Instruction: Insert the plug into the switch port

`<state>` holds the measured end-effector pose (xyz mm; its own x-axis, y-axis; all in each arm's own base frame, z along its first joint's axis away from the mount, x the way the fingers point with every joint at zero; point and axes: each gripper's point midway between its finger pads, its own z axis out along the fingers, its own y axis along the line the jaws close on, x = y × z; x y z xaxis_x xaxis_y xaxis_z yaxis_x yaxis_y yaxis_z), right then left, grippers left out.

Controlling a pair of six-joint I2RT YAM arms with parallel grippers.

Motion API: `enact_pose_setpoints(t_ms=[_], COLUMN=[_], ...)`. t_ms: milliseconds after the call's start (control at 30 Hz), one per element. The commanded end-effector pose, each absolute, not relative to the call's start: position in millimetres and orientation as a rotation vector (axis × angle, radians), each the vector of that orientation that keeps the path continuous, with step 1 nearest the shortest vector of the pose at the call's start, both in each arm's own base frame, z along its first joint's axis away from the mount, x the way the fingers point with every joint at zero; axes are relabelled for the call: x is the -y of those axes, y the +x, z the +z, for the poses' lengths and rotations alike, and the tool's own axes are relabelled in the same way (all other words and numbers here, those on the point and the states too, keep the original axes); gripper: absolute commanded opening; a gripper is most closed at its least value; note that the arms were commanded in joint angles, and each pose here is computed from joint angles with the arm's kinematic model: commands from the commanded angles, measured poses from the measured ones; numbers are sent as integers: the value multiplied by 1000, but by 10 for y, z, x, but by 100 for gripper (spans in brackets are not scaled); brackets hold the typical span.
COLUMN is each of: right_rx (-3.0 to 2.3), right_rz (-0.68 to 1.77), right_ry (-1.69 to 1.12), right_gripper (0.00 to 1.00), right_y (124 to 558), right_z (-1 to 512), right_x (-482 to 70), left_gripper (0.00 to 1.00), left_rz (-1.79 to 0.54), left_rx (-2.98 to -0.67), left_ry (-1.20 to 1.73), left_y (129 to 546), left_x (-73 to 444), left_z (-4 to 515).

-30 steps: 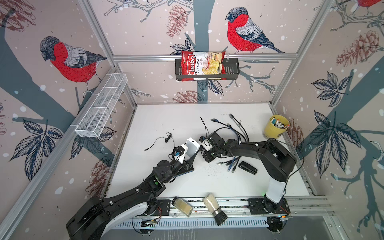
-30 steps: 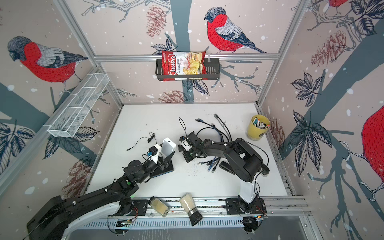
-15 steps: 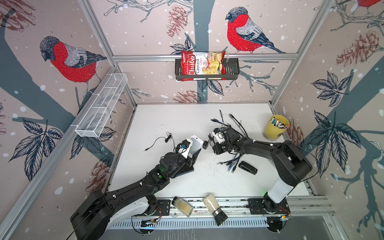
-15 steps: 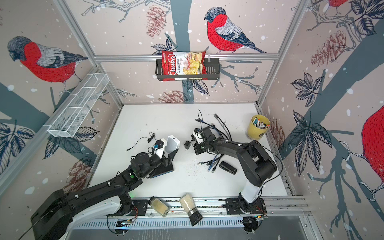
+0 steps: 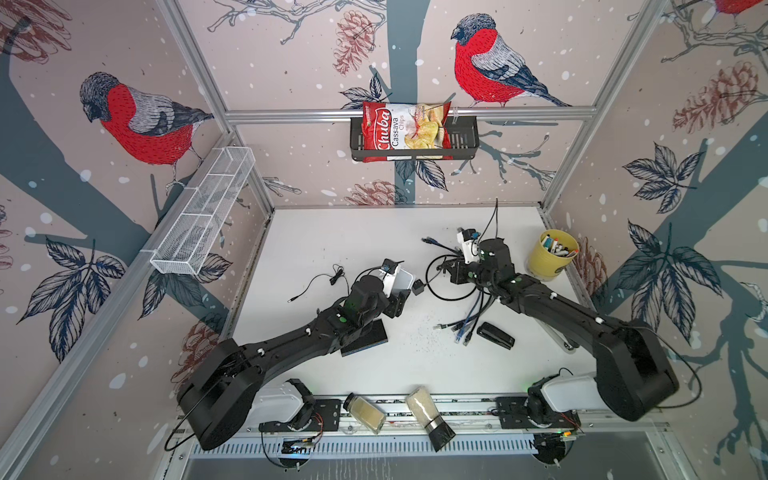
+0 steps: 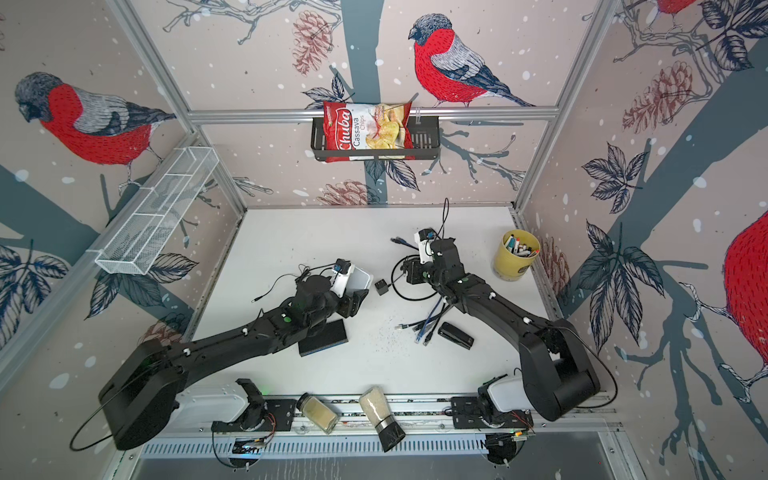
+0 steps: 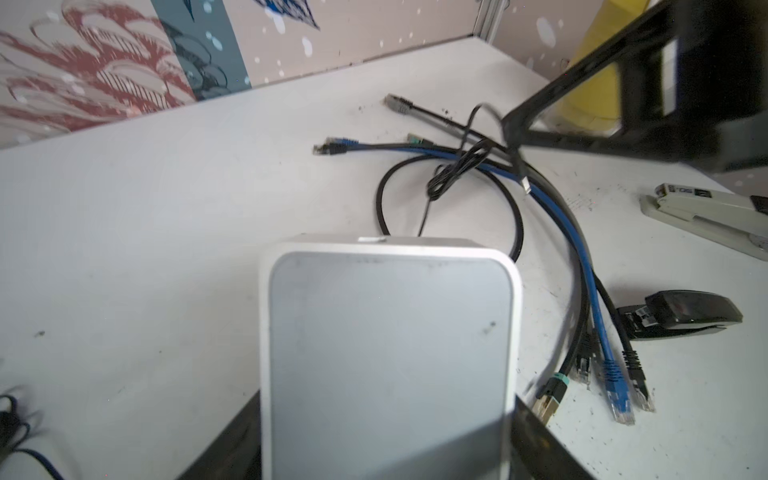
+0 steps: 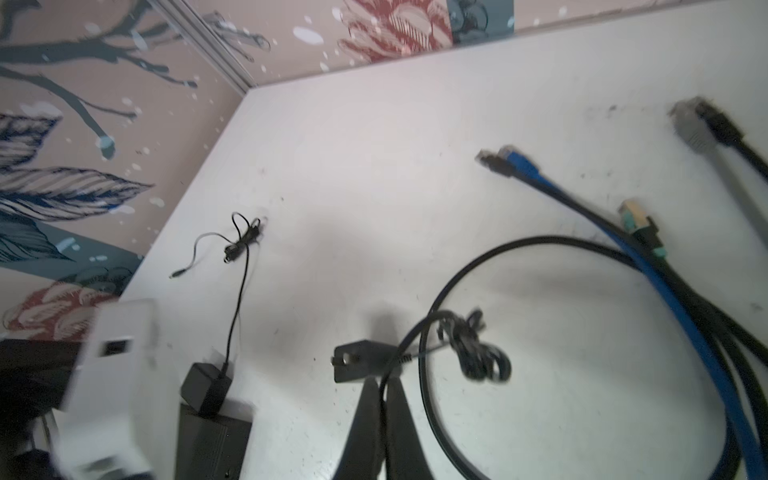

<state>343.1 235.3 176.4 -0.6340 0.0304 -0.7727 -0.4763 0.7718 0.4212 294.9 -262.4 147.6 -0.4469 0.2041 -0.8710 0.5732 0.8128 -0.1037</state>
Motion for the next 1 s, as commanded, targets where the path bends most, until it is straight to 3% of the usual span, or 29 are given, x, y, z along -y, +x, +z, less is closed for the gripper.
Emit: enact_pose_setpoints(t_ms=[0, 500, 800, 967], right_rx=[-2014, -2039, -2045, -2047], right_rz=[794, 769, 749, 751], right_ry=[-287, -329, -337, -347], right_gripper=[0, 0, 0, 0], right_y=[3499, 3441, 3419, 3399], right_z=[2110, 2073, 2026, 2000], right_x=[-2294, -2289, -2284, -2315], left_gripper=[14, 17, 21, 46], left_rz=[-410, -196, -174, -167], left_rx=[-2141, -2554, -2646, -2682], left_ry=[515, 611, 519, 534], left_y=[3032, 3304, 3411, 3396], left_x=[2528, 2716, 2579, 2578], left_z=[1314, 510, 293, 184])
